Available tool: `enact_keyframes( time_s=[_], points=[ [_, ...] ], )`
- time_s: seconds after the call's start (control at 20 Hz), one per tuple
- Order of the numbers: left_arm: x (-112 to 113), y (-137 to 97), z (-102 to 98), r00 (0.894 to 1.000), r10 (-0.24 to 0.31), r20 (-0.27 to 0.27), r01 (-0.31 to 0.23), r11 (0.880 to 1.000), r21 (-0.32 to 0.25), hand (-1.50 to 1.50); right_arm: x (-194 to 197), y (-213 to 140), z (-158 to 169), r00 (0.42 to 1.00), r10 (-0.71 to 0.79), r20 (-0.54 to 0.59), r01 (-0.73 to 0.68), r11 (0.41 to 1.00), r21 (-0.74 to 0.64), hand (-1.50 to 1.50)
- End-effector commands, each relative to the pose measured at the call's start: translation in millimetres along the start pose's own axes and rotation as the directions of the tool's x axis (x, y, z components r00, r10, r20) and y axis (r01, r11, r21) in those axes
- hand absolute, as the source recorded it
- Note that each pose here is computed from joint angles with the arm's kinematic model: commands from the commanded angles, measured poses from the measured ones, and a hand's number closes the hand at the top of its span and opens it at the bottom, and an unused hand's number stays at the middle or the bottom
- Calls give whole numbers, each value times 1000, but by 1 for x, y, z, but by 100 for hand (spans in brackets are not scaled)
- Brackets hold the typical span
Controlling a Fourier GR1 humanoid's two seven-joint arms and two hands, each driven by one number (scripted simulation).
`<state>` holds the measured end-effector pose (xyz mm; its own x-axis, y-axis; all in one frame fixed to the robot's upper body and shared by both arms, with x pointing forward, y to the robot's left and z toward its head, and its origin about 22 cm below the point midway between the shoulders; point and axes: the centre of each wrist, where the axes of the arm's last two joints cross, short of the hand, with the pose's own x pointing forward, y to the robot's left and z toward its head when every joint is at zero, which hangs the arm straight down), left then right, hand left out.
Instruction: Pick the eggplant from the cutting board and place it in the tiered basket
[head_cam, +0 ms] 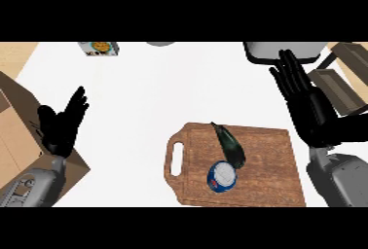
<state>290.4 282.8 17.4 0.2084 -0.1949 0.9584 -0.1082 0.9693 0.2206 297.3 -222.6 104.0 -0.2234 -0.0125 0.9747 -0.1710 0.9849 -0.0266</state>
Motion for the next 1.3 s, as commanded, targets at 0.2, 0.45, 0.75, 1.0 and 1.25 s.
enact_keyframes(
  time_s=[0.2,0.45,0.75,1.0,1.25],
  points=[
    [29,30,-6,955,-199,219,189,980,68,0,-35,-5,-5,933,-111,-342,29,972,-235,150],
    [11,24,5,966,-188,179,179,981,69,0,-94,-78,66,735,52,-676,-481,742,-467,-150],
    [-1,15,14,967,-194,168,184,980,74,0,-28,-44,57,691,151,-707,-564,725,-396,-150],
    [13,3,5,962,-193,195,188,981,48,0,12,-42,28,444,375,-814,-623,782,20,-150],
    [17,18,7,956,-211,204,209,977,28,0,52,-20,-5,292,494,-819,-584,770,256,-150]
  ],
)
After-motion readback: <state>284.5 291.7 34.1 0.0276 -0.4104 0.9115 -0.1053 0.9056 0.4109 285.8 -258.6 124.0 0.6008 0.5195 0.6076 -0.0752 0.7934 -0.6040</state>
